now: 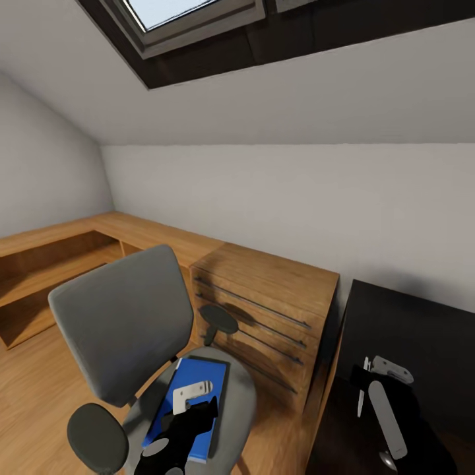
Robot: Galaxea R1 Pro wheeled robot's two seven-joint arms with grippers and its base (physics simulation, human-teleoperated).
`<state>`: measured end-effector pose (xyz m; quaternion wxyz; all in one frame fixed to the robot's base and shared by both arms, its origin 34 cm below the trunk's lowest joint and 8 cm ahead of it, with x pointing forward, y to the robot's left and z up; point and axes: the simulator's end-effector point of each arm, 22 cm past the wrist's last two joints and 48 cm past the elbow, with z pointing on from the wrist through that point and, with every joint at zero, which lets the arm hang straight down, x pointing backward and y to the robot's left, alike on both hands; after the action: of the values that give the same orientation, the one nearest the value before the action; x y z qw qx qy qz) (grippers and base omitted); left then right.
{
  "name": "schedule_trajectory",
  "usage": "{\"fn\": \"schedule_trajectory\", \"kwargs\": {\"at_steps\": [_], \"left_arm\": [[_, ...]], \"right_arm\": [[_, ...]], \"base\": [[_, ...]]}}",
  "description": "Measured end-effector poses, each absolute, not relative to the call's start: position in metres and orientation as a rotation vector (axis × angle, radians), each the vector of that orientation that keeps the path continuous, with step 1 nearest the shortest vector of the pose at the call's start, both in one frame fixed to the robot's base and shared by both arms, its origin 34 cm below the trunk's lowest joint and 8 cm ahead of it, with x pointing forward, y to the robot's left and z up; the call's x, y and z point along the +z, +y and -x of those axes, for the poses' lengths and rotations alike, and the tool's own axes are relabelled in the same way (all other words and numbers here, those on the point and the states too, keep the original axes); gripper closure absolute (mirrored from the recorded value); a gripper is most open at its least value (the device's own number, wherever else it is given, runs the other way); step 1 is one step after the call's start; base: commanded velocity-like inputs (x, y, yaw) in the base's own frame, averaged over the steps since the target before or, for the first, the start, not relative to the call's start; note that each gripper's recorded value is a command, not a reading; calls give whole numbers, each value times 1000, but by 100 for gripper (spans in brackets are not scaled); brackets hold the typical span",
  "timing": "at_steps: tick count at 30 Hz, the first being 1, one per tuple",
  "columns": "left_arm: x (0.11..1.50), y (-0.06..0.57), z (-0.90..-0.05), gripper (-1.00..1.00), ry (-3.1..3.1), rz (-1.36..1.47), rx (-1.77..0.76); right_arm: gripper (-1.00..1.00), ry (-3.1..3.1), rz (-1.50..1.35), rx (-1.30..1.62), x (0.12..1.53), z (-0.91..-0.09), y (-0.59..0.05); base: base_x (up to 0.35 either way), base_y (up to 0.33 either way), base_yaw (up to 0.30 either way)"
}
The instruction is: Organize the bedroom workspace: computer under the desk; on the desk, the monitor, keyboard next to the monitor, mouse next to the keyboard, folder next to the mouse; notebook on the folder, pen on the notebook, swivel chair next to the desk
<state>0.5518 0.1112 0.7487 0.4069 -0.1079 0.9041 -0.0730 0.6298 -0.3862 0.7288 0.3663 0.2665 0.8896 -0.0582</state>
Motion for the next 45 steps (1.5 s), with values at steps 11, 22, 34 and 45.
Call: {"fn": "schedule_trajectory", "kwargs": {"at_steps": [11,22,34,45], "left_arm": [[729,112,-550,-100,2279,273,-183],[729,112,-550,-100,2280,271,-183],[735,112,-551,-100,2281,269,-181],[755,112,-552,-100,2282,268,-180]], "right_arm": [[100,2240,-675,-145,728,-635,-388],[100,2239,-677,-143,728,-636,-388],[100,2254,-677,-154,729,-634,-389],[100,2302,-682,-166,729,-627,-387]], "base": [[0,0,0],[0,0,0],[0,0,0],[0,0,0]]}}
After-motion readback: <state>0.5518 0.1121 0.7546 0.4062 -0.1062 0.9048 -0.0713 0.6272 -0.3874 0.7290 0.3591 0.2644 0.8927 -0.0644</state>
